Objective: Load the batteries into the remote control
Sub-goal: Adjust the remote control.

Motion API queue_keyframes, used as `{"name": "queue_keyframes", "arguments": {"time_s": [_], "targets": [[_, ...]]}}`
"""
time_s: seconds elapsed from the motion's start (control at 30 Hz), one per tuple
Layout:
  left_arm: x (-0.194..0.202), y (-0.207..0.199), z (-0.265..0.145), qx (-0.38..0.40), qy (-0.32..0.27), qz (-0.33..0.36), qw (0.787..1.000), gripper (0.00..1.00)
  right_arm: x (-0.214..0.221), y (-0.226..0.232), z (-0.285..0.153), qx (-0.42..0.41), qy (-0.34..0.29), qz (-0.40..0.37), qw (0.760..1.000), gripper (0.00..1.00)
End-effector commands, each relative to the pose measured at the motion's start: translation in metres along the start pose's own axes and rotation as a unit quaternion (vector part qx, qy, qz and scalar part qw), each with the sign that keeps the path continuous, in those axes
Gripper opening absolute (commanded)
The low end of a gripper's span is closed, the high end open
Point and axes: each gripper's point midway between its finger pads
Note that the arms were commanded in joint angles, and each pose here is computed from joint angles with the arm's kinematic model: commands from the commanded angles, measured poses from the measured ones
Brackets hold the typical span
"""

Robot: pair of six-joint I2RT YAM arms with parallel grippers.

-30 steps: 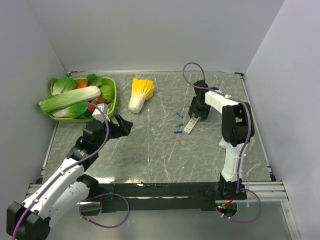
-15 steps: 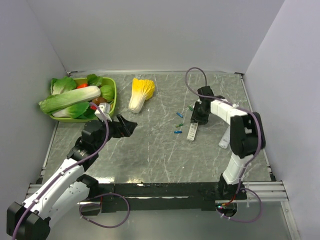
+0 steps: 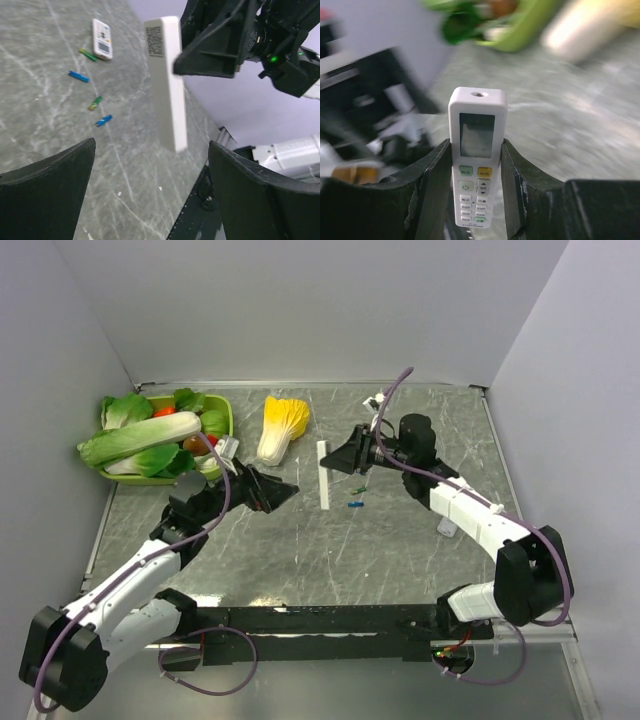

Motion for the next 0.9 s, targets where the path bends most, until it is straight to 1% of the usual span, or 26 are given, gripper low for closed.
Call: {"name": "queue_keyframes", "arguments": {"time_s": [0.0, 0.03, 0.07, 0.1, 0.13, 0.2, 0.37, 0.5, 0.6, 0.63, 0.67, 0.73, 0.77, 0.83, 0.87], "targets": [[-0.017, -0.044, 0.006, 0.096, -0.001, 0.002, 0.995, 0.97, -0.022, 0.101, -0.006, -0.219, -0.04, -0.073, 0.972, 0.0], [-0.016, -0.044, 0.006, 0.099, 0.002, -0.002, 0.995, 0.98, -0.02, 0.108, -0.004, -0.239, -0.035, -0.051, 0.969, 0.0], [-0.016, -0.046, 0.006, 0.104, 0.005, -0.009, 0.995, 0.98, -0.017, 0.118, -0.004, -0.26, -0.032, -0.051, 0.964, 0.0], [-0.018, -0.051, 0.006, 0.114, 0.002, -0.008, 0.993, 0.99, -0.02, 0.128, -0.006, -0.284, -0.042, -0.067, 0.956, 0.0], [-0.018, -0.053, 0.006, 0.119, 0.001, -0.011, 0.993, 0.97, -0.017, 0.131, -0.004, -0.293, -0.034, -0.048, 0.954, 0.0], [-0.019, -0.059, 0.005, 0.136, 0.002, -0.017, 0.991, 0.94, -0.016, 0.141, -0.004, -0.314, -0.037, -0.053, 0.947, 0.0], [-0.019, -0.075, -0.002, 0.178, 0.0, -0.032, 0.983, 0.88, -0.008, 0.151, 0.004, -0.332, -0.023, -0.053, 0.941, 0.0], [-0.02, -0.083, -0.007, 0.198, -0.002, -0.028, 0.98, 0.88, -0.007, 0.154, 0.005, -0.34, -0.024, -0.049, 0.939, 0.0], [-0.02, -0.082, -0.007, 0.195, -0.003, -0.03, 0.98, 0.87, -0.005, 0.158, 0.006, -0.351, -0.02, -0.051, 0.935, 0.0], [-0.02, -0.083, -0.007, 0.196, -0.003, -0.031, 0.98, 0.85, -0.004, 0.16, 0.007, -0.354, -0.017, -0.049, 0.934, 0.0], [-0.021, -0.084, -0.006, 0.198, -0.004, -0.031, 0.98, 0.8, -0.004, 0.162, 0.007, -0.356, -0.018, -0.051, 0.933, 0.0], [-0.02, -0.082, -0.004, 0.196, 0.001, -0.038, 0.98, 0.74, -0.004, 0.164, 0.009, -0.359, -0.017, -0.049, 0.932, 0.0], [-0.02, -0.082, -0.004, 0.198, 0.002, -0.04, 0.979, 0.67, -0.003, 0.164, 0.009, -0.36, -0.017, -0.048, 0.932, 0.0], [-0.019, -0.083, -0.003, 0.201, 0.004, -0.043, 0.979, 0.59, -0.004, 0.164, 0.01, -0.361, -0.017, -0.043, 0.931, 0.0], [-0.019, -0.083, -0.003, 0.201, 0.006, -0.043, 0.979, 0.49, -0.004, 0.164, 0.011, -0.361, -0.017, -0.041, 0.931, 0.0]]}}
Point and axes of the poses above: each gripper's point midway between its finger pads, its own z axis out along the fingers, its own y axis along the line the jaws close on, x = y × z, and after that the axes turned 4 degrees about -z, right-handed
